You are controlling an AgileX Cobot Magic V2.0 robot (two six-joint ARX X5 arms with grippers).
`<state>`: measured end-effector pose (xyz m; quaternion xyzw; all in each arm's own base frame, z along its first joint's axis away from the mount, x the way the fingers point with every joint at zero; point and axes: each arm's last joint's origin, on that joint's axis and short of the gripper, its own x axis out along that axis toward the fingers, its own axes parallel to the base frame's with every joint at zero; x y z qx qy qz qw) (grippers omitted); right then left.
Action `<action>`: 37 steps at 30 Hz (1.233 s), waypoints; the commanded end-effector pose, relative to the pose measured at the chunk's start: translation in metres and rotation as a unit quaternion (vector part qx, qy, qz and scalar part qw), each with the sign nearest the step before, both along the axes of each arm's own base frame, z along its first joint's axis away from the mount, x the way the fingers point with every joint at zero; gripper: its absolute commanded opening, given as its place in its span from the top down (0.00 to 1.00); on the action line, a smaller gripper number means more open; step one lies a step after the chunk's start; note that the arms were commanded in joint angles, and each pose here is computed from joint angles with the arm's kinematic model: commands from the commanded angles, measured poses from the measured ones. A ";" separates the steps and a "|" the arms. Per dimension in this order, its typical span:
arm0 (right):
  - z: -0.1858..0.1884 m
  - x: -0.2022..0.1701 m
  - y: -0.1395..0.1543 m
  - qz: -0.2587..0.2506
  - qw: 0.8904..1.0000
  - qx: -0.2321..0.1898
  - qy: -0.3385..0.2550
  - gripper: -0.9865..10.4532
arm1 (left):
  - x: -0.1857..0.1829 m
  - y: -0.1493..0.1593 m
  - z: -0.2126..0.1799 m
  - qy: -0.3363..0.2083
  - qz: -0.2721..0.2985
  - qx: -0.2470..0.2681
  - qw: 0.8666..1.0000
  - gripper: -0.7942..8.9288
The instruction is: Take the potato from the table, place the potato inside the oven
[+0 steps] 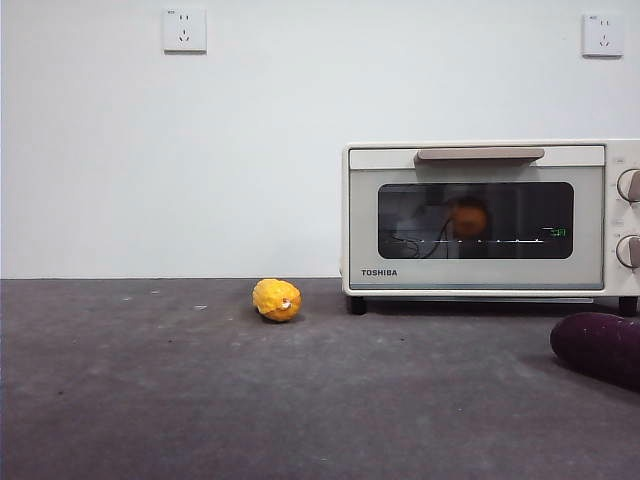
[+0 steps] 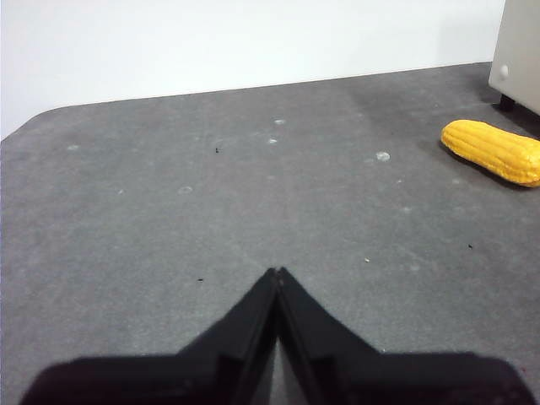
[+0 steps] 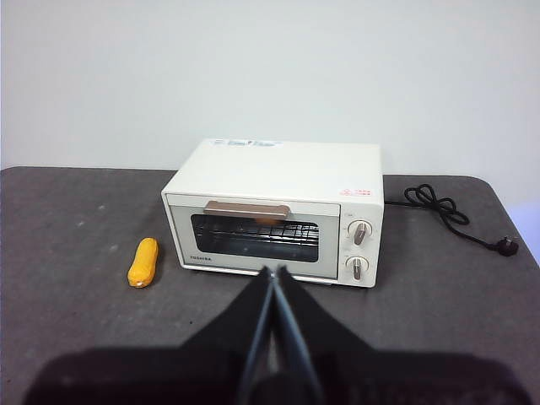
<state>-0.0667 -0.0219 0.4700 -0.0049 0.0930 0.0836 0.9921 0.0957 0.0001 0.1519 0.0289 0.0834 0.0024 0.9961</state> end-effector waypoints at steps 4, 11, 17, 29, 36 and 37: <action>-0.002 0.001 0.000 0.000 1.000 -0.003 0.010 0.91 | 0.001 0.000 -0.002 0.000 -0.005 -0.009 1.000 0.92; -0.002 0.001 0.000 0.000 1.000 -0.003 0.010 0.91 | 0.001 0.000 -0.003 0.006 -0.005 -0.009 1.000 0.92; -0.002 0.001 0.000 0.000 1.000 -0.003 0.010 0.91 | 0.001 0.000 -0.003 0.006 -0.005 -0.009 1.000 0.92; -0.005 0.017 0.006 -0.015 0.997 -0.072 -0.009 0.91 | 0.001 0.000 -0.003 0.007 -0.005 -0.009 1.000 0.92; -0.033 0.066 0.019 -0.048 0.995 -0.064 -0.064 0.91 | 0.002 0.000 -0.004 0.007 -0.005 -0.009 1.000 0.92; -0.041 0.074 0.021 -0.040 0.995 -0.062 -0.068 0.91 | 0.002 0.000 -0.004 0.008 -0.005 -0.009 1.000 0.92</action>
